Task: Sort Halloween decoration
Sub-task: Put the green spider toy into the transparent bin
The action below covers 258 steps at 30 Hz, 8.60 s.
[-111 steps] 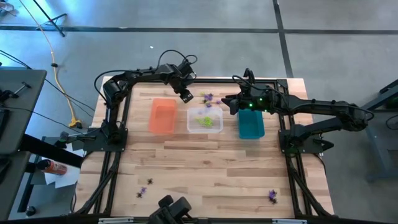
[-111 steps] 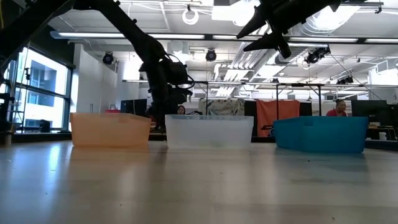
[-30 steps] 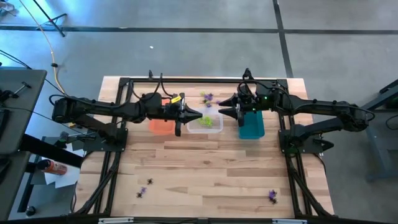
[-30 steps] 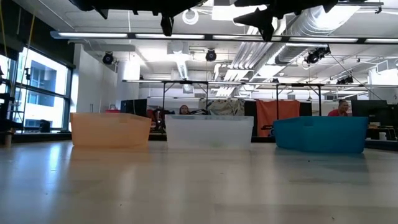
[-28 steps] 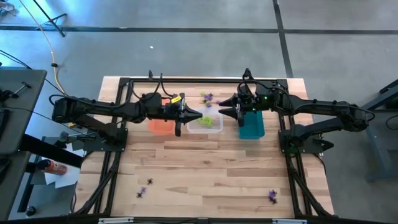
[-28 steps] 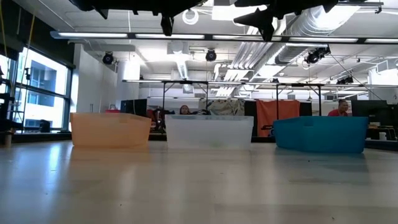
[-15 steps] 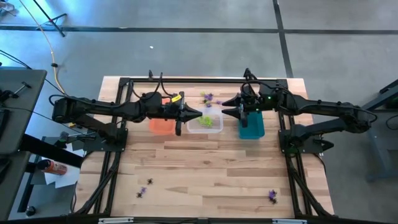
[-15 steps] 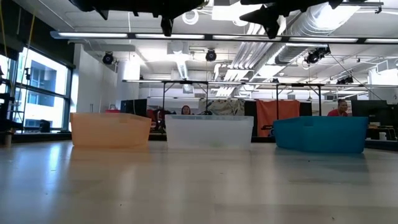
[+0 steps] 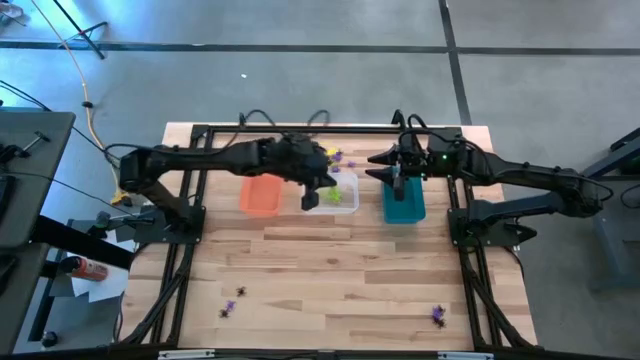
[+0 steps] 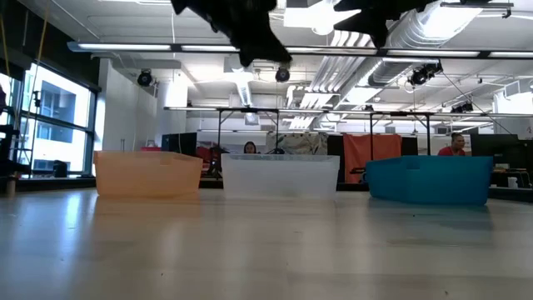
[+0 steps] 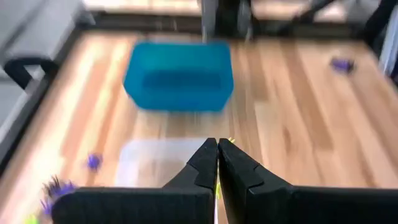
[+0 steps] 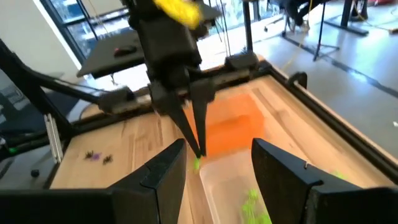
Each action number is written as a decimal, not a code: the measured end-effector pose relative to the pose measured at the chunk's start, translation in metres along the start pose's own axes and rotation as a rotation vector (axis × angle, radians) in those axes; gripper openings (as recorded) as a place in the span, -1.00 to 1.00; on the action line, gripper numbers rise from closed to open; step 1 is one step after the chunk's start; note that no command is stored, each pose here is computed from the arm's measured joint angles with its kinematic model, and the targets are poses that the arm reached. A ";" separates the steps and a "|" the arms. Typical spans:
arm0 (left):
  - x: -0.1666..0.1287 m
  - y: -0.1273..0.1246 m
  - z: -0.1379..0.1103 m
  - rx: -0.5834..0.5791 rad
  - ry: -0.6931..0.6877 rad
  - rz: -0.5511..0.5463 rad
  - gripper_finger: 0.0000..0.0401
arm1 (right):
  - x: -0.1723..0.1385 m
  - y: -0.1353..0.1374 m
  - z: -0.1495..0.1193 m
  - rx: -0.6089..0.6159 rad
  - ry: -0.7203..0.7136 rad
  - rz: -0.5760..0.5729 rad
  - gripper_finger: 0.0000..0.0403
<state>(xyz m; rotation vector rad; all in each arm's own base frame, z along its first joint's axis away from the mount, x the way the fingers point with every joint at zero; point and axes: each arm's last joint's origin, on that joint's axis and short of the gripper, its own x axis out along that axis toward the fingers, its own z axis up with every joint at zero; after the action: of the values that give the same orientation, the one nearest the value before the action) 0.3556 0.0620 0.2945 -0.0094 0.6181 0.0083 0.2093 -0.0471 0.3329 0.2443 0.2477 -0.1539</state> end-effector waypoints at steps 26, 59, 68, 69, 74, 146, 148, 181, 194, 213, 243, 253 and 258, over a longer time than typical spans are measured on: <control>0.107 0.043 -0.080 -0.052 0.326 0.095 -0.74 | 0.004 -0.004 -0.005 0.004 0.039 -0.091 -0.11; -0.108 0.042 -0.058 -0.390 -0.492 0.262 -0.06 | 0.022 -0.010 -0.010 0.192 0.041 -0.158 -0.11; -0.145 0.068 -0.062 -0.360 -0.563 0.432 -0.06 | 0.119 -0.067 -0.015 0.508 0.235 -0.381 -0.11; -0.145 0.072 -0.065 -0.361 -0.554 0.417 -0.06 | 0.130 -0.076 -0.017 0.544 0.271 -0.417 -0.11; -0.141 0.090 -0.079 -0.406 -0.468 0.359 -0.06 | 0.177 -0.118 -0.032 0.728 0.489 -0.595 -0.11; -0.152 0.115 -0.095 -0.373 -0.416 0.424 -0.06 | 0.174 -0.115 0.017 0.187 0.769 -0.382 -1.00; -0.152 0.113 -0.091 -0.376 -0.452 0.368 -0.06 | 0.155 -0.104 0.013 0.197 0.687 -0.368 -1.00; -0.110 -0.005 -0.034 -0.354 -0.670 0.139 -0.06 | 0.029 -0.008 -0.046 0.139 0.106 0.022 -1.00; -0.154 -0.002 -0.029 -0.274 -0.818 0.197 -0.06 | 0.122 -0.036 -0.035 -0.066 0.699 -0.124 -1.00; -0.169 0.004 -0.031 -0.254 -0.839 0.249 -0.06 | 0.192 -0.066 -0.092 -0.046 0.958 -0.231 -1.00; -0.133 0.020 -0.018 -0.387 -0.542 0.342 -0.09 | 0.056 -0.056 0.010 0.025 0.497 -0.326 0.01; -0.047 0.112 0.001 -0.543 0.022 0.402 -0.26 | 0.021 -0.055 -0.030 0.224 0.411 -0.378 0.01; 0.003 0.152 -0.022 -0.596 0.139 0.360 -0.30 | 0.021 -0.045 -0.046 0.302 0.374 -0.322 0.01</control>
<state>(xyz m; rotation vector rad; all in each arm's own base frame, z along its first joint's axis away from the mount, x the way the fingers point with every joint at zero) 0.3438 0.2139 0.2739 -0.4791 0.7309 0.5443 0.2116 -0.0808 0.2748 0.5339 0.6380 -0.4678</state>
